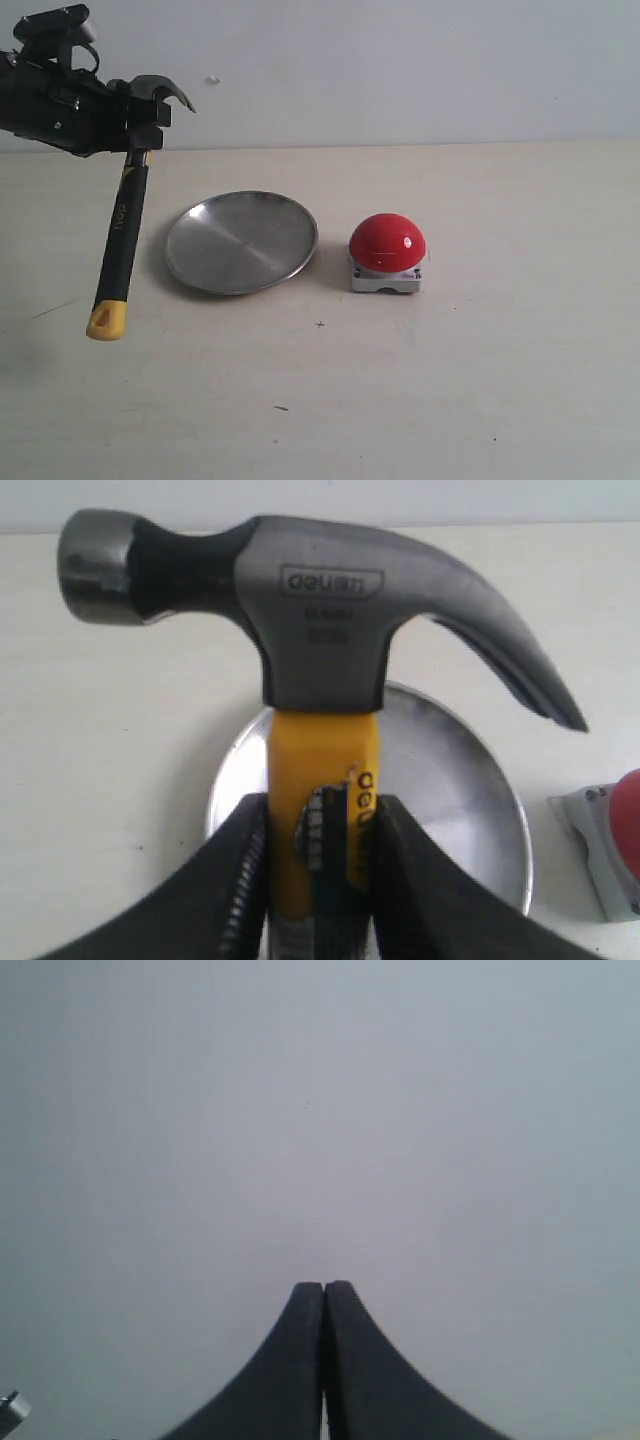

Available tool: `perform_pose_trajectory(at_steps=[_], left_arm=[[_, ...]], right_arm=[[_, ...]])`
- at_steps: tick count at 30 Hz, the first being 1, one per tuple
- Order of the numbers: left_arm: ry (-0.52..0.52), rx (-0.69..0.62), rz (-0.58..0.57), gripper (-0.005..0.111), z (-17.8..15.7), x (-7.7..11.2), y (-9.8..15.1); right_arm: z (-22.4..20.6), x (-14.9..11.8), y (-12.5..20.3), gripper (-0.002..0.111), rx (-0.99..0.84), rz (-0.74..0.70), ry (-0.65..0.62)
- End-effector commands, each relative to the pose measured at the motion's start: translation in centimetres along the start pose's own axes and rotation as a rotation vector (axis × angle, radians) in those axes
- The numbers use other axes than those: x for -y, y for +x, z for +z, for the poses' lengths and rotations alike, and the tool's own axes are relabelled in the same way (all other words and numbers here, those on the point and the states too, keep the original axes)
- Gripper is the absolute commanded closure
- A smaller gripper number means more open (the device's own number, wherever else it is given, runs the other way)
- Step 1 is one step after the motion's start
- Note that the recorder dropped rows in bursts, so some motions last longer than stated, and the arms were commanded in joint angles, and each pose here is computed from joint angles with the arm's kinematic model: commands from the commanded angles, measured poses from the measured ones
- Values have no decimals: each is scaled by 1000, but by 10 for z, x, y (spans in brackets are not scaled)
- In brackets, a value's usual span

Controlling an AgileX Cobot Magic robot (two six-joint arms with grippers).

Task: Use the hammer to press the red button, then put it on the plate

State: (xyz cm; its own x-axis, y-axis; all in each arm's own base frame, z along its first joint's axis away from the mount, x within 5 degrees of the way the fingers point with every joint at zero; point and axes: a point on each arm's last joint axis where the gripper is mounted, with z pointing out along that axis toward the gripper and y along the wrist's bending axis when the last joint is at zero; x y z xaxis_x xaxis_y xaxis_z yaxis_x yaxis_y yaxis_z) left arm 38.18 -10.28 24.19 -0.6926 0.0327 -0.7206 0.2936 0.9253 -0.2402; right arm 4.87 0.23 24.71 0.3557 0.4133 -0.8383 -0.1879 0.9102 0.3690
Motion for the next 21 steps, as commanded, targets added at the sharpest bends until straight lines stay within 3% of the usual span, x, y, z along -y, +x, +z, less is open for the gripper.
perform_pose_trajectory(at_steps=[1,4,9,12,16,21], left_arm=[[50,50,-9,107,-8,8,-8],[119,67,1,107,-9,14,-10],[180,84,23,107,-10,19,-11],[190,102,17,107,-10,19,-13],[206,115,20,107,-11,21,-14],[213,111,31,107,-11,22,-13]], right_arm=[[24,-26,-36,108,14,-24,-122],[77,-47,-37,108,-172,3,-282],[155,-55,24,97,-650,294,-525],[182,-49,86,96,-815,375,-459],[196,-72,154,94,-977,399,-495],[208,-102,210,76,-1094,343,-530]])
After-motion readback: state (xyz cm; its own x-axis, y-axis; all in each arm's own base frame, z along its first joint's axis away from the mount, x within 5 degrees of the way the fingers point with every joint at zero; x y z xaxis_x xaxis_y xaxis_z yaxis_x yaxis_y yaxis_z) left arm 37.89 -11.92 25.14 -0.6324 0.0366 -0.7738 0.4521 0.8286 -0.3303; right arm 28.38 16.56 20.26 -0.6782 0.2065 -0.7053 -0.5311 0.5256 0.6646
